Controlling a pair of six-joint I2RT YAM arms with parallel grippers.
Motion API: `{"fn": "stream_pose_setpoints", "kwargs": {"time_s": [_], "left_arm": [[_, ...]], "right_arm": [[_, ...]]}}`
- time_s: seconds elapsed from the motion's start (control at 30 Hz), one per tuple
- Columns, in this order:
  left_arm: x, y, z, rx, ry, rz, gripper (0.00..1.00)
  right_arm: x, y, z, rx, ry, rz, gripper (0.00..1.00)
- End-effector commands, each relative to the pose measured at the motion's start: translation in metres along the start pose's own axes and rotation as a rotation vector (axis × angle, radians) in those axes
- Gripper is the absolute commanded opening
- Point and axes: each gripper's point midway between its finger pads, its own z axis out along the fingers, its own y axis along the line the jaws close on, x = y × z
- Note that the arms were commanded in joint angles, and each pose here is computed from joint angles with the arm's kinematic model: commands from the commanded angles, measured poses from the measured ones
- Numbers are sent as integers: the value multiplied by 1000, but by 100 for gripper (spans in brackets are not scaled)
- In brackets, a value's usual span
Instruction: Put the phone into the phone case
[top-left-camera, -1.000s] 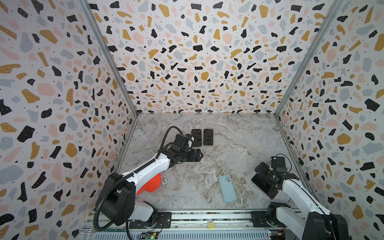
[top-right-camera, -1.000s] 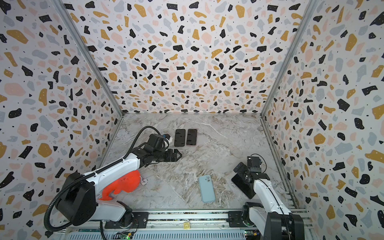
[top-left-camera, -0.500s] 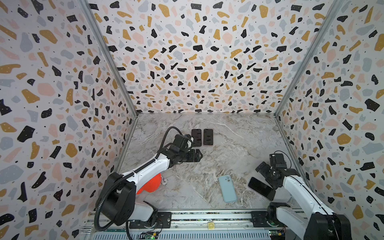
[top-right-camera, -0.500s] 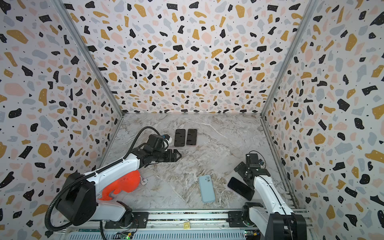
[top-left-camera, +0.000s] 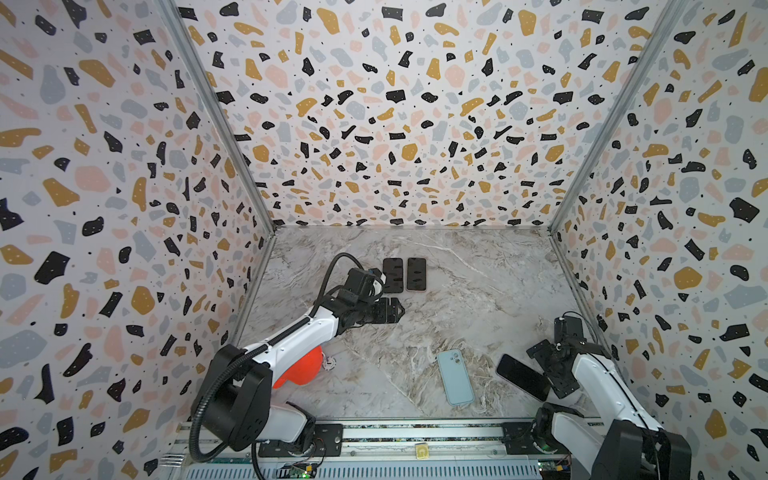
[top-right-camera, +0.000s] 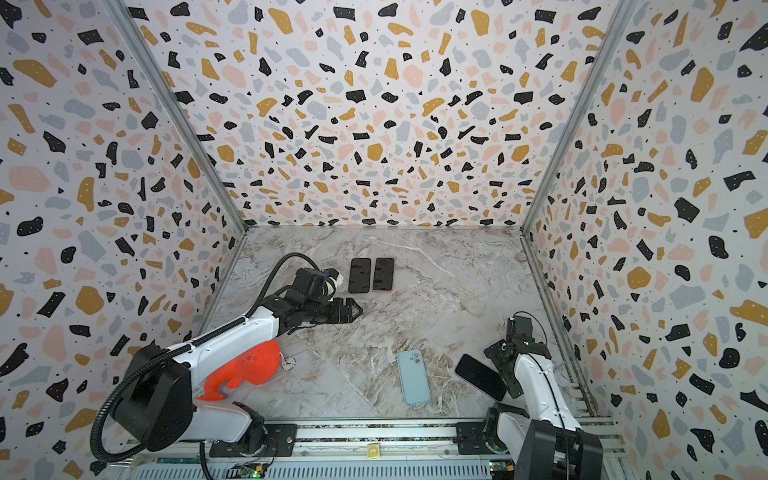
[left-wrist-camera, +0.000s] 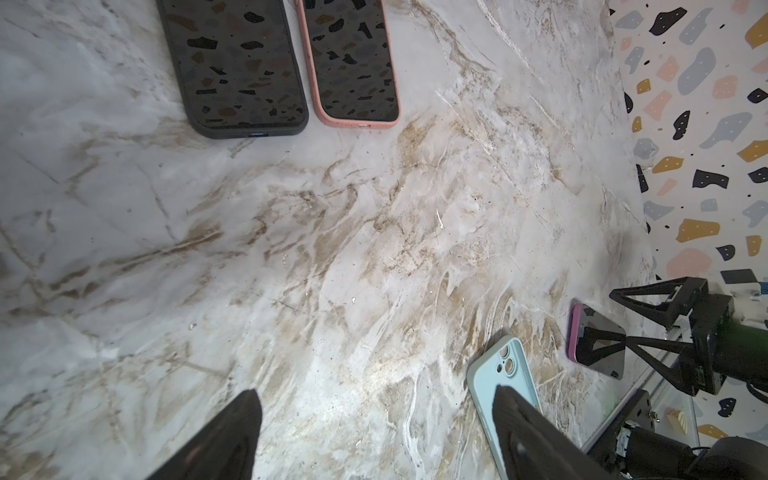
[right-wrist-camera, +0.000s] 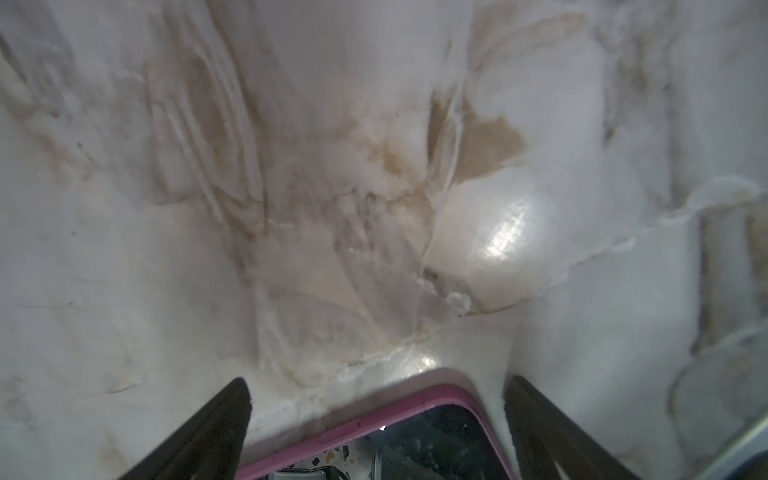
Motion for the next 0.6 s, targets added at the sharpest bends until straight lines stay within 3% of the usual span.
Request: {"fn": "stream_pose_setpoints", "kwargs": {"time_s": [0.0,0.57], "left_arm": [[-6,-5,-7,33,-40,9,88],[-6,-2,-4,38,-35,-6,88]], "right_arm": [[34,-7,7,3,123,8,93],[139,17,-10,-96,333,-173,87]]}}
